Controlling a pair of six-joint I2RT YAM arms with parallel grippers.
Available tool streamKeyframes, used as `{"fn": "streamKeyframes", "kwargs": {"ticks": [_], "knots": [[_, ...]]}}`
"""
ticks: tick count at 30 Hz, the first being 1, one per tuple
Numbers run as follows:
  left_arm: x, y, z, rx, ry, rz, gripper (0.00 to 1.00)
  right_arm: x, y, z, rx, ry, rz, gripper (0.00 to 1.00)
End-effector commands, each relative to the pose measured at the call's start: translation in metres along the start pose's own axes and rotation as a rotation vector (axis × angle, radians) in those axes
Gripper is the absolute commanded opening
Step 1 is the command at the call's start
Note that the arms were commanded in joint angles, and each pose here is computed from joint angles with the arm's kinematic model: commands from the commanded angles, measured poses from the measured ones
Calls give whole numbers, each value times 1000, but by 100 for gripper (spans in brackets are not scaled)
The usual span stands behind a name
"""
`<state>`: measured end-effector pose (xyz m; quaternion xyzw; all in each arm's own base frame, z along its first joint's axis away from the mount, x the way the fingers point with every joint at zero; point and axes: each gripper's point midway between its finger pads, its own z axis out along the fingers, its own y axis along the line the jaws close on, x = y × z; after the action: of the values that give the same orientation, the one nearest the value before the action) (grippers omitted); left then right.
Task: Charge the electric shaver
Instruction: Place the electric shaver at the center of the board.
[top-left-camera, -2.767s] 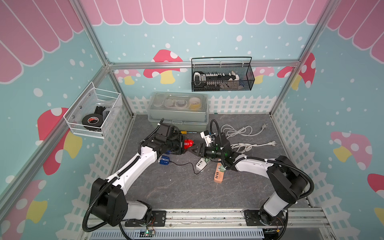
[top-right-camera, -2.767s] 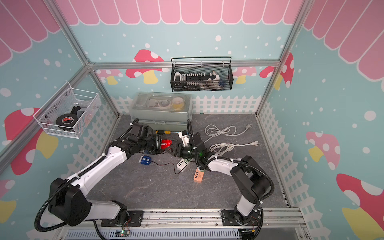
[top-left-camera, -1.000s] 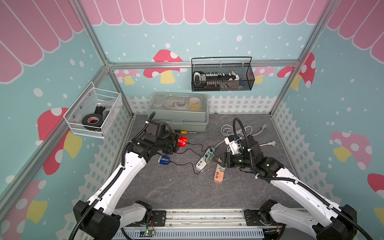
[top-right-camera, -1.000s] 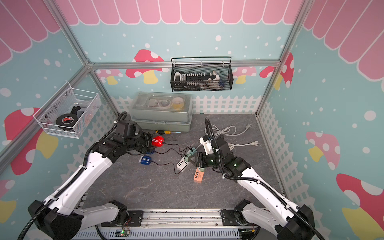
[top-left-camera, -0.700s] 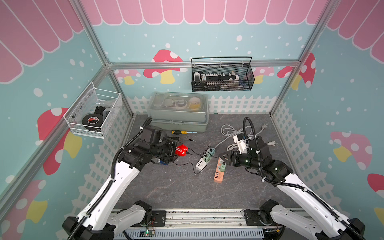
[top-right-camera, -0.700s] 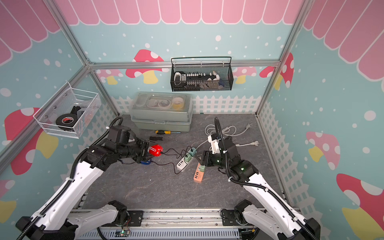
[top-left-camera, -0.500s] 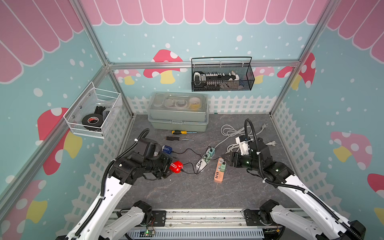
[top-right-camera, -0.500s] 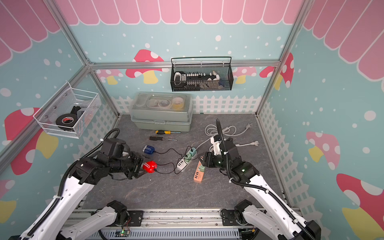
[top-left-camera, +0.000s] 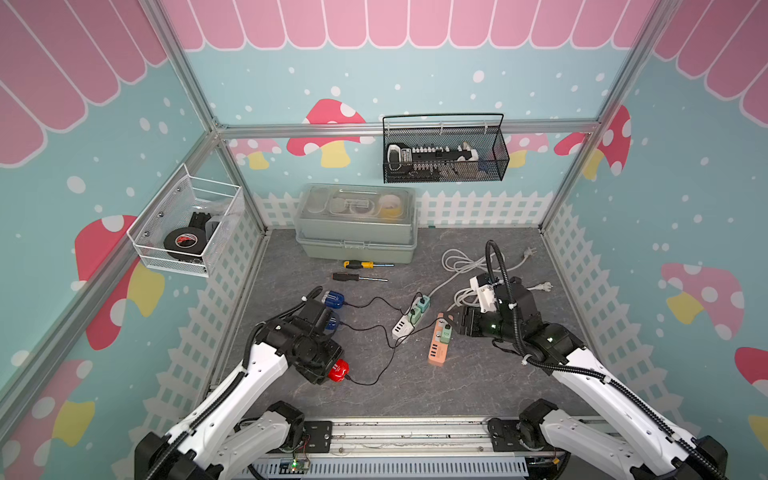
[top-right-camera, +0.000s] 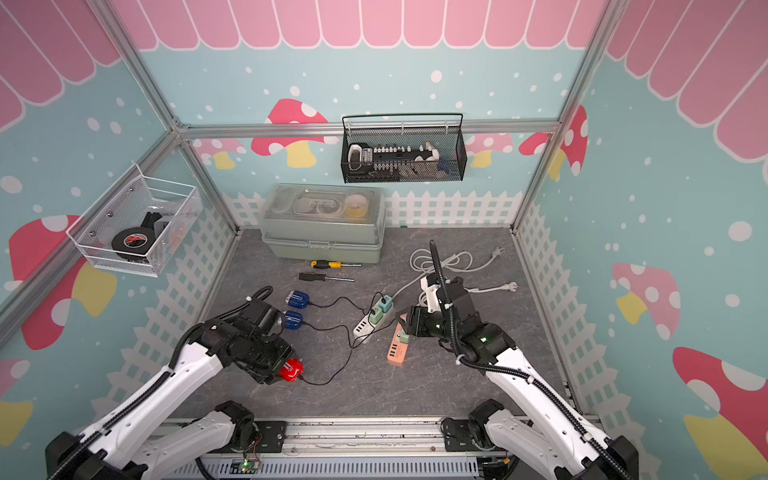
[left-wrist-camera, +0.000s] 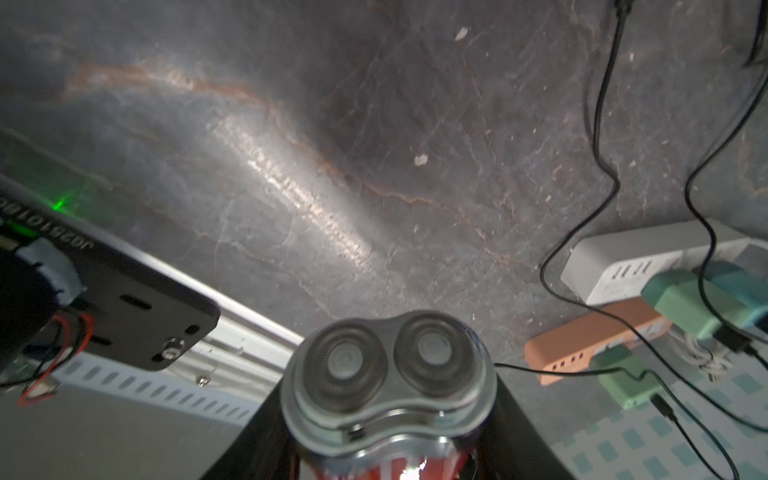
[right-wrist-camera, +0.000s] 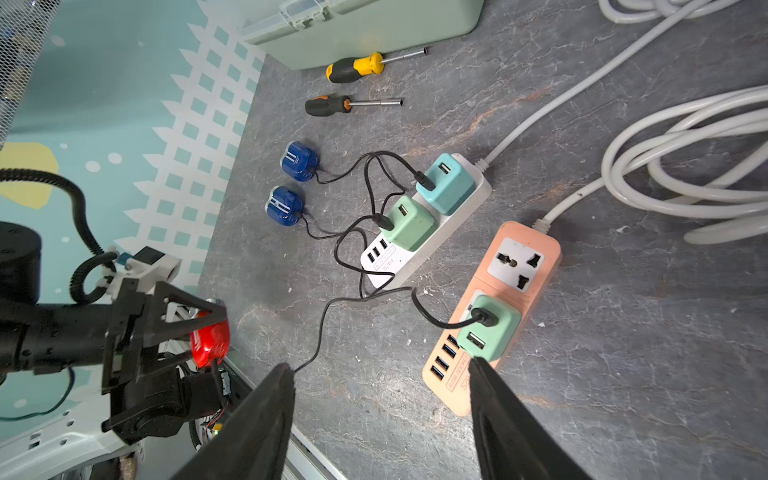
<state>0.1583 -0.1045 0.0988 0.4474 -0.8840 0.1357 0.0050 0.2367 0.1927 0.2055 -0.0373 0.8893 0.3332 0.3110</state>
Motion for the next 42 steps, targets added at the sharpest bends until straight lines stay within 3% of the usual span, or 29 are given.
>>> {"fn": "streamKeyframes", "kwargs": {"ticks": [1,7,11,13,17,22,23,24,29,30,31,37,39,42], "knots": [[-26,-21,19,55,-107,-9,0,7,-3,3,-8,22,-8,66],[-47,-23,54,110,-155,-115,0,14,15,5,-126,54,-9,66],[-50,-22,65,83,-143,-118,3,21,25,2,-190,77,-37,66],[-47,-20,72,57,-120,-116,17,22,30,-1,-216,83,-56,67],[-40,-9,85,11,-70,-149,30,25,35,-4,-245,96,-81,66],[-37,-13,81,61,-56,-143,76,18,28,-9,-195,47,-90,67],[-37,-16,77,75,-61,-135,93,15,27,-10,-180,34,-92,68],[-38,-17,73,81,-67,-131,99,11,25,-13,-160,17,-97,68],[-45,-29,38,133,-119,-99,99,-16,9,-32,8,-92,-98,71],[-46,-36,27,163,-130,-78,99,-24,2,-39,74,-118,-85,91],[-49,-45,14,203,-149,-50,99,-33,-3,-47,130,-139,-76,98],[-89,-93,-85,432,-375,67,99,-83,-25,-90,426,-285,-85,99],[-112,-93,-113,391,-483,60,99,-101,-52,-118,649,-360,-26,99],[-156,-69,-148,176,-742,-5,99,-121,-81,-145,898,-440,-20,99]]}}
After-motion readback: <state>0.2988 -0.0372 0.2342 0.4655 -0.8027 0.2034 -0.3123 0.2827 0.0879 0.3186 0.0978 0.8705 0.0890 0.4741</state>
